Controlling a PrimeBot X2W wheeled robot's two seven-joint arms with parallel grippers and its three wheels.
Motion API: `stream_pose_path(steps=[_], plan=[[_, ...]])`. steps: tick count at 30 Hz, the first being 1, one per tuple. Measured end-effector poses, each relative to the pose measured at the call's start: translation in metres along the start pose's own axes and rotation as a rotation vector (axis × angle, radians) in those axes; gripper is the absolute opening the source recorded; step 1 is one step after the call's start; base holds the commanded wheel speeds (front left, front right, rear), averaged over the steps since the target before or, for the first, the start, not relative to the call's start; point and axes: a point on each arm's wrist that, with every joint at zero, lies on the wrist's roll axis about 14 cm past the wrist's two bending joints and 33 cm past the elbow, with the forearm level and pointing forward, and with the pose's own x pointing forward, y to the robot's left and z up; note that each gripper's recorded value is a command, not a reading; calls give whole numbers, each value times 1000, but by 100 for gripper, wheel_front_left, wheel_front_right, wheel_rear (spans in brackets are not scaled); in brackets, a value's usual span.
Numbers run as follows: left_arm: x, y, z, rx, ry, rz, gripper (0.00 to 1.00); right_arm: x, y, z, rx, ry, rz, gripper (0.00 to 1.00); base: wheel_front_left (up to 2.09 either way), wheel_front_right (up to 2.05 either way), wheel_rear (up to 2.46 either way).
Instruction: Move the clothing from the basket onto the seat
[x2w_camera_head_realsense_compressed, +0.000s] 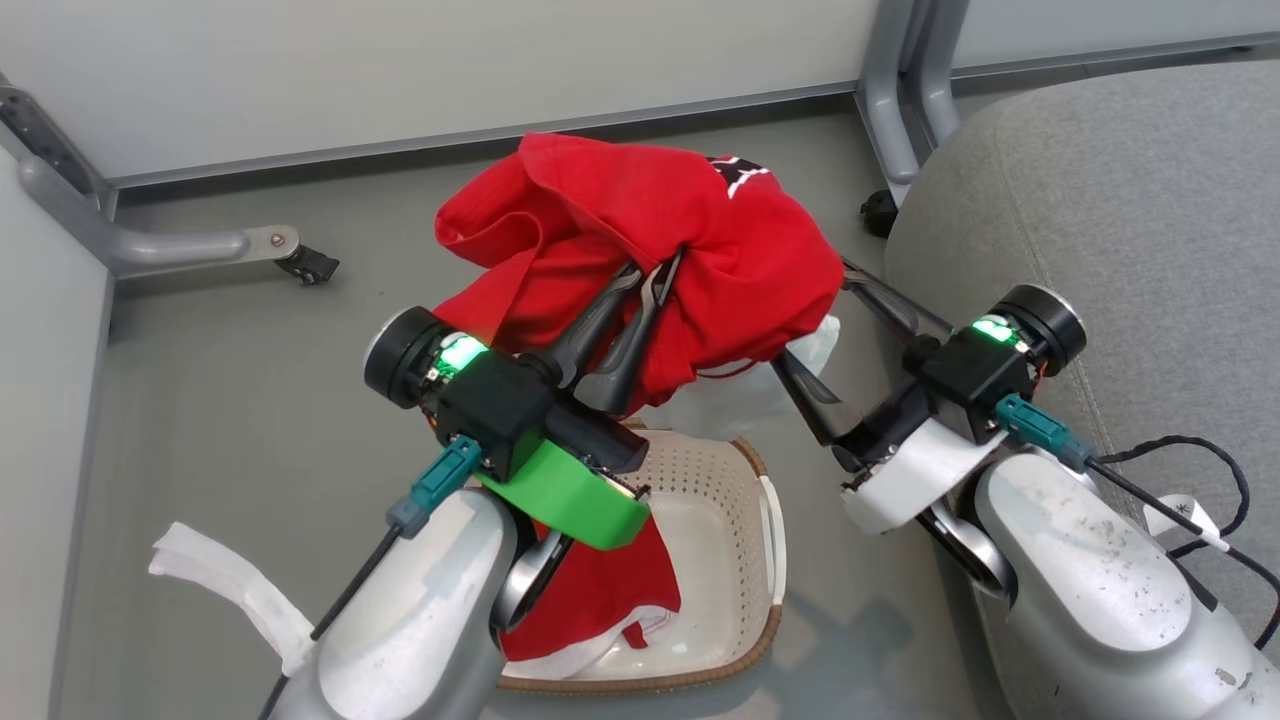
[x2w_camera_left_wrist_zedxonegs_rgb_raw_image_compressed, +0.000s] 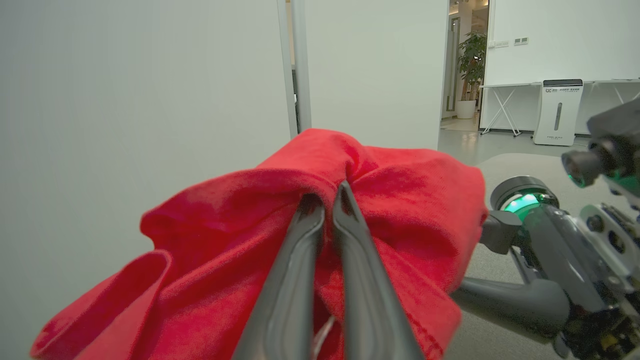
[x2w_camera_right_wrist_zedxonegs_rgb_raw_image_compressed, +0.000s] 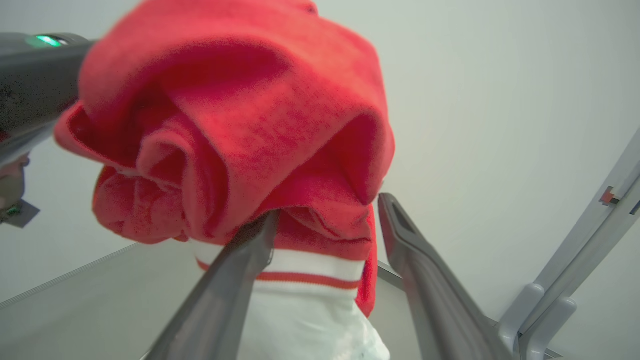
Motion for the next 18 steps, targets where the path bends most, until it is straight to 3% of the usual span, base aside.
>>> stream_pose_path(steps=[7, 18], plan=[[0, -8, 2, 10, -1, -31, 0, 4, 17, -18, 46, 62, 97, 100, 0, 0, 0], [2, -12, 13, 20, -31, -50, 0, 10, 33, -30, 207, 91, 132, 100, 0, 0, 0]])
